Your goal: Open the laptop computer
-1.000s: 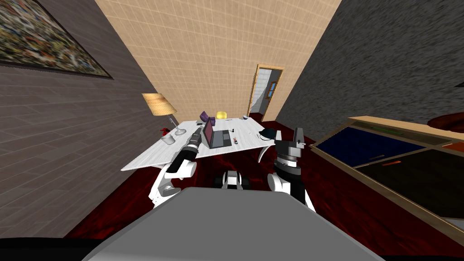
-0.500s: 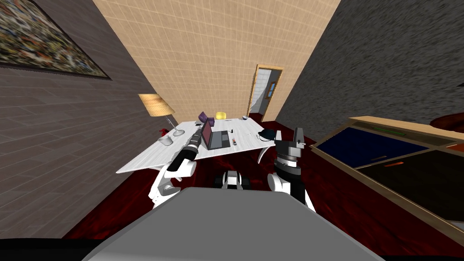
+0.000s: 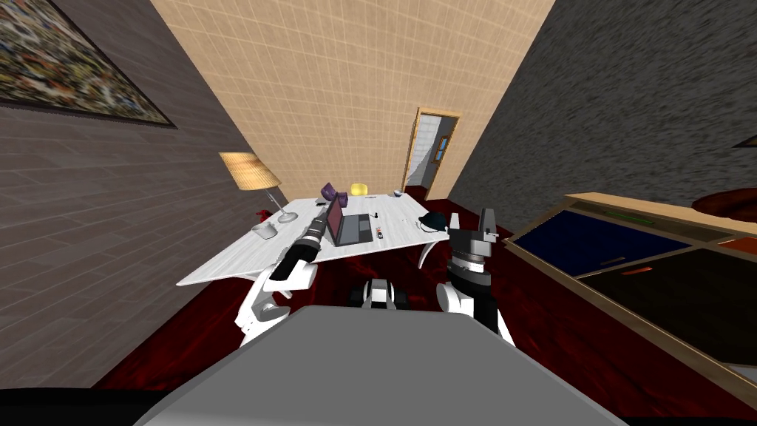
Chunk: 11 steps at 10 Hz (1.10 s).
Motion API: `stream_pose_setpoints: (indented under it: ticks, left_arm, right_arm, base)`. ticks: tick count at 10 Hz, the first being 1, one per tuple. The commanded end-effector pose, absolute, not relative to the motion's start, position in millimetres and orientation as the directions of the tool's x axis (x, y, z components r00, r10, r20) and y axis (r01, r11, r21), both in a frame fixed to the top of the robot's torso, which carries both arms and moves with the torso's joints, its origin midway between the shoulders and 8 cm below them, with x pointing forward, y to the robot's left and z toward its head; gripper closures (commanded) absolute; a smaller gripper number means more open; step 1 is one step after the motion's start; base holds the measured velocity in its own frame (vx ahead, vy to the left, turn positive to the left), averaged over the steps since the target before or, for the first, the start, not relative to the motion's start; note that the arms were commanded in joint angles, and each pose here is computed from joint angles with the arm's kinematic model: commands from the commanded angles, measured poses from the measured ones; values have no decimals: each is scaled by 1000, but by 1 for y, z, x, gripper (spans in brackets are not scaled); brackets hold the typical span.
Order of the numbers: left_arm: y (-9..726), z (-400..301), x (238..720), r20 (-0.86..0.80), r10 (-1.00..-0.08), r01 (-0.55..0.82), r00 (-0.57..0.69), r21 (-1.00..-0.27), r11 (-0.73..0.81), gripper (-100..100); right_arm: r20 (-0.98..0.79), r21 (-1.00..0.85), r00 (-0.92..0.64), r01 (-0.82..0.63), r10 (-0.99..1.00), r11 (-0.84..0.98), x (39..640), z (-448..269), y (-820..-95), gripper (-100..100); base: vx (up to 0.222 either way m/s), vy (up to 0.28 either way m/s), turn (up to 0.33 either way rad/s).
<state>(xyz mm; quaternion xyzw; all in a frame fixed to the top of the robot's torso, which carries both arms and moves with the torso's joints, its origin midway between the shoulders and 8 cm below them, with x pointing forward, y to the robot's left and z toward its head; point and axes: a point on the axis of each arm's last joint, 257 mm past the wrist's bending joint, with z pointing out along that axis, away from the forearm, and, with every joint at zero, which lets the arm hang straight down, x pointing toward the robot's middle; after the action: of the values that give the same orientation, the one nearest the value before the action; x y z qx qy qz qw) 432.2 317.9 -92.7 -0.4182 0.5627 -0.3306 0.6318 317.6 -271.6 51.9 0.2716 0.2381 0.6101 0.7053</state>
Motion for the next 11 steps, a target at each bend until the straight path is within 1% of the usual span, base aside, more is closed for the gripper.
stream_pose_setpoints:
  ticks: [1, 2, 3, 4, 5, 11]
  left_arm:
    - [325, -102, 428, -557, -820, -100, 131, -830, 548, 100]
    - [328, -102, 427, -589, -797, -109, 129, -808, 579, 100]
    - [333, -103, 425, -651, -749, -126, 122, -759, 639, 100]
    - [332, -99, 426, -620, -774, -113, 132, -785, 609, 100]
    - [340, -111, 428, -691, -713, -141, 121, -723, 676, 100]
    - [362, -142, 433, -849, -523, -196, 70, -526, 827, 100]
  right_arm:
    - [-4, 674, 142, -731, 990, 108, 318, 52, -272, 0]
    - [-4, 674, 142, -731, 990, 108, 318, 52, -272, 0]
    - [-4, 673, 142, -731, 990, 108, 318, 52, -272, 0]
    - [-4, 674, 142, -731, 990, 108, 318, 52, -272, 0]
    - [-5, 673, 142, -731, 990, 108, 318, 52, -272, 0]
    - [-5, 674, 142, -731, 990, 108, 318, 52, -272, 0]
  base:
    - [21, -153, -55]
    - [23, -125, -48]
    - [14, -157, -58]
    - [4, -80, -2]
    - [5, -100, -46]
    - [17, -115, -24]
